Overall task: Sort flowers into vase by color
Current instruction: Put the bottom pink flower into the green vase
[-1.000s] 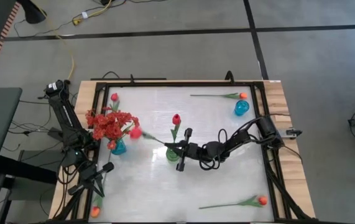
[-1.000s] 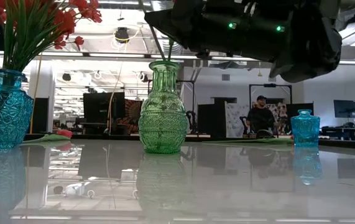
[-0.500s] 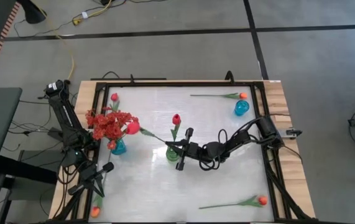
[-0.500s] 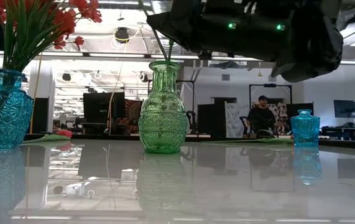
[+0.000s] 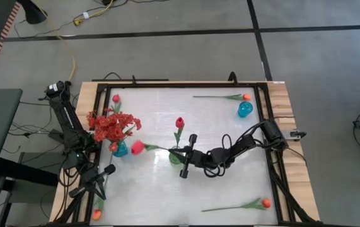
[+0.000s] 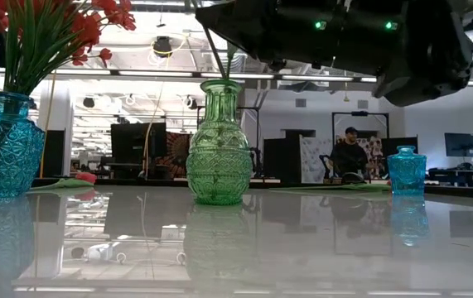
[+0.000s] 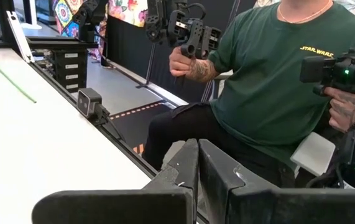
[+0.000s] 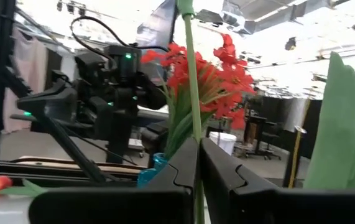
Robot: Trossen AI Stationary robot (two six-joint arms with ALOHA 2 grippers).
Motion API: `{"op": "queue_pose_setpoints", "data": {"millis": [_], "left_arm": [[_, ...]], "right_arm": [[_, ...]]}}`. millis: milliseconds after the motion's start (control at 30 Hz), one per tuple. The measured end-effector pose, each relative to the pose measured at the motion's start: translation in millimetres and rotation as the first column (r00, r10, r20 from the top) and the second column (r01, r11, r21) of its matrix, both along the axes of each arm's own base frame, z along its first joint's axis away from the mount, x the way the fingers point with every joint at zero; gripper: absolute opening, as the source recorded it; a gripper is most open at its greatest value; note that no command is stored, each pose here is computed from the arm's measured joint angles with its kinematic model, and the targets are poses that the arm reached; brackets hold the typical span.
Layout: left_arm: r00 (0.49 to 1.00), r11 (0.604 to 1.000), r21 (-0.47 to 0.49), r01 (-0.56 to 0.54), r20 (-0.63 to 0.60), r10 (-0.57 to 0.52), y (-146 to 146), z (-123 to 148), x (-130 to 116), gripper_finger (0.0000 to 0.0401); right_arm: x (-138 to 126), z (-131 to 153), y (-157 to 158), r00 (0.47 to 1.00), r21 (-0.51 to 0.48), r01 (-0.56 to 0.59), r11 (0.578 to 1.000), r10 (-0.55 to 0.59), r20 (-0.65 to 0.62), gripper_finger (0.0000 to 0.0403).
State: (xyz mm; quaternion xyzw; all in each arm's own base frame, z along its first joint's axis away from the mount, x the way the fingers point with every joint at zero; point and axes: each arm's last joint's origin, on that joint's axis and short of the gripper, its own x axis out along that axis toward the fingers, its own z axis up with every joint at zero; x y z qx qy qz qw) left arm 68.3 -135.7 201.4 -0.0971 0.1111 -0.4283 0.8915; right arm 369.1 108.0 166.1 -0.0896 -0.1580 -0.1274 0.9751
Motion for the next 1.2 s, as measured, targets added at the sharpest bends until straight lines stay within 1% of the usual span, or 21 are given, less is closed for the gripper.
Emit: {"op": "queue_pose_setpoints", "data": {"millis": [100, 433, 633, 700, 833, 867, 1033, 1200], "left_arm": [[1.0, 1.0, -0.002, 0.0, -0.003, 0.0, 0, 0, 0, 0.0], [1.0, 1.0, -0.006, -0.001, -0.009, 0.001, 0, 0, 0, 0.0], [1.0, 1.0, -0.016, -0.002, -0.019, 0.002, 0, 0, 0, 0.0], [1.0, 1.0, -0.031, -0.004, -0.014, 0.003, 0, 2, 0, 0.0], [0.999, 0.994, -0.104, -0.036, 0.026, 0.039, 0, 10, 2, 0.0], [0.999, 0.993, -0.11, -0.04, 0.028, 0.044, 1, 10, 2, 0.0], [0.999, 0.997, -0.071, -0.04, 0.004, 0.04, 2, 6, 4, 0.0], [0.999, 0.997, -0.065, -0.048, -0.004, 0.048, 2, 5, 5, 0.0]], "right_arm": [[0, 0, -1, 1.0, 0.012, 0.028, 1.0, -0.028, -0.003, 0.0044], [0, 0, -2, 1.0, 0.016, 0.029, 0.999, -0.029, -0.002, 0.0044], [0, 0, -2, 1.0, 0.018, 0.029, 0.999, -0.029, -0.001, 0.006], [0, 0, -2, 1.0, 0.018, 0.029, 0.999, -0.029, -0.001, 0.0065], [0, 0, -2, 1.0, 0.019, 0.029, 0.999, -0.029, 0.0, 0.0067], [0, 0, -2, 1.0, 0.019, 0.029, 0.999, -0.029, 0.0, 0.0067], [0, 0, -2, 1.0, 0.016, 0.029, 0.999, -0.029, -0.001, 0.0068], [-1, 0, 2, 1.0, 0.01, 0.021, 1.0, -0.021, -0.002, 0.0068]]}}
